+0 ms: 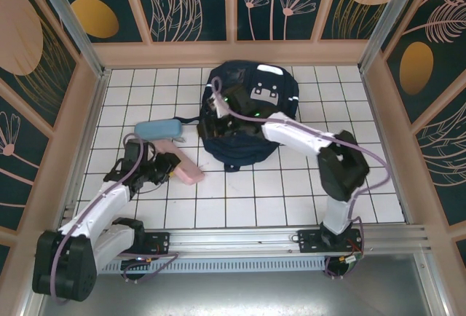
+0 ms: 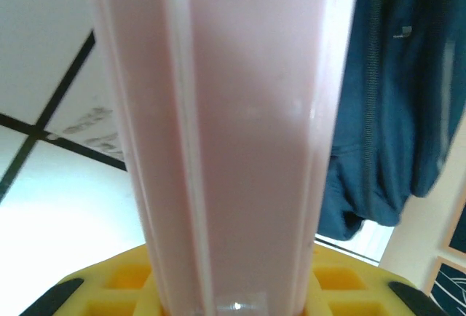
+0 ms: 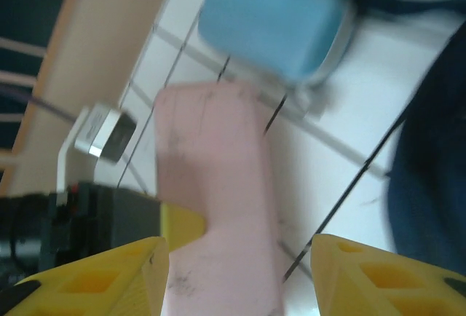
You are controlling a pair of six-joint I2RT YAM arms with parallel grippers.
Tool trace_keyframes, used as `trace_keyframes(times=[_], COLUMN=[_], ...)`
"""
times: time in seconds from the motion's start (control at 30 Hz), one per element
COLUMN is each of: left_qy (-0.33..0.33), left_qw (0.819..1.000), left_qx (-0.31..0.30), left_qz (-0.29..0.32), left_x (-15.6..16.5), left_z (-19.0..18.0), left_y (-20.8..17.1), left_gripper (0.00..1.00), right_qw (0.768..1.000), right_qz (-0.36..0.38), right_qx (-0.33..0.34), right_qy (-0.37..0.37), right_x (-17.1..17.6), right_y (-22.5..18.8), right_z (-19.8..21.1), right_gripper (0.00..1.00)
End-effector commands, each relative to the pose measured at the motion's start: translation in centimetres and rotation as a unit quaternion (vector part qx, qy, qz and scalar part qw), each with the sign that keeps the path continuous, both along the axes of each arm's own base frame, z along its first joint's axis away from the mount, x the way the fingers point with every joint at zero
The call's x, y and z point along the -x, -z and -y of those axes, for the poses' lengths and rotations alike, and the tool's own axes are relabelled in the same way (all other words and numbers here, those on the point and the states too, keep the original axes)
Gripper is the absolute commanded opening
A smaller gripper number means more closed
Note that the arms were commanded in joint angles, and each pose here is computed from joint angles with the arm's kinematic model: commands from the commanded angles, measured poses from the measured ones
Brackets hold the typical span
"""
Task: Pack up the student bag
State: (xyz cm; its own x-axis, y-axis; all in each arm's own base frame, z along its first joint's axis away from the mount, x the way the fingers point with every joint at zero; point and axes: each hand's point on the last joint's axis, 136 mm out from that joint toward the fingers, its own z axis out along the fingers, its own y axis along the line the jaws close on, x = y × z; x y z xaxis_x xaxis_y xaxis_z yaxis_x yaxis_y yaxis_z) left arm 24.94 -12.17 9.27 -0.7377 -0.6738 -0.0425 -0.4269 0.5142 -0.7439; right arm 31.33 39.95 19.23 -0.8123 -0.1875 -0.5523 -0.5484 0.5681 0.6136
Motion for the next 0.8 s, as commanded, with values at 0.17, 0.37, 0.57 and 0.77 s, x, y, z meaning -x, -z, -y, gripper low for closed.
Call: trace_keyframes(times=[0.17, 0.37, 0.57, 0.77], left_qy=[0.039, 0.038, 0.017, 0.016], left_qw=[0.995, 0.992, 0.993, 0.994], left_qx=[0.015, -0.006, -0.036, -0.038], left_qz=[0.093, 0.124, 0.109, 0.105], left_x=[-1.9, -4.7, -5.9, -6.1], left_z=[2.1, 2.9, 2.1, 2.1], left_y=[-7.1, -8.7, -7.2, -6.6], left_gripper=[0.17, 0.17, 0.18, 0.18], right_qw=[0.968, 0.934, 0.872, 0.84], right_qz=[0.122, 0.197, 0.255, 0.269], right_qx=[0.207, 0.299, 0.402, 0.447], right_qy=[0.064, -0.018, -0.112, -0.146], right_x=[-4.2, -4.2, -3.5, -4.7], right_y=[1.8, 3.0, 6.2, 8.0], right_z=[10.2, 10.4, 9.6, 9.0], right_gripper=[0.55, 0.56, 0.56, 0.54])
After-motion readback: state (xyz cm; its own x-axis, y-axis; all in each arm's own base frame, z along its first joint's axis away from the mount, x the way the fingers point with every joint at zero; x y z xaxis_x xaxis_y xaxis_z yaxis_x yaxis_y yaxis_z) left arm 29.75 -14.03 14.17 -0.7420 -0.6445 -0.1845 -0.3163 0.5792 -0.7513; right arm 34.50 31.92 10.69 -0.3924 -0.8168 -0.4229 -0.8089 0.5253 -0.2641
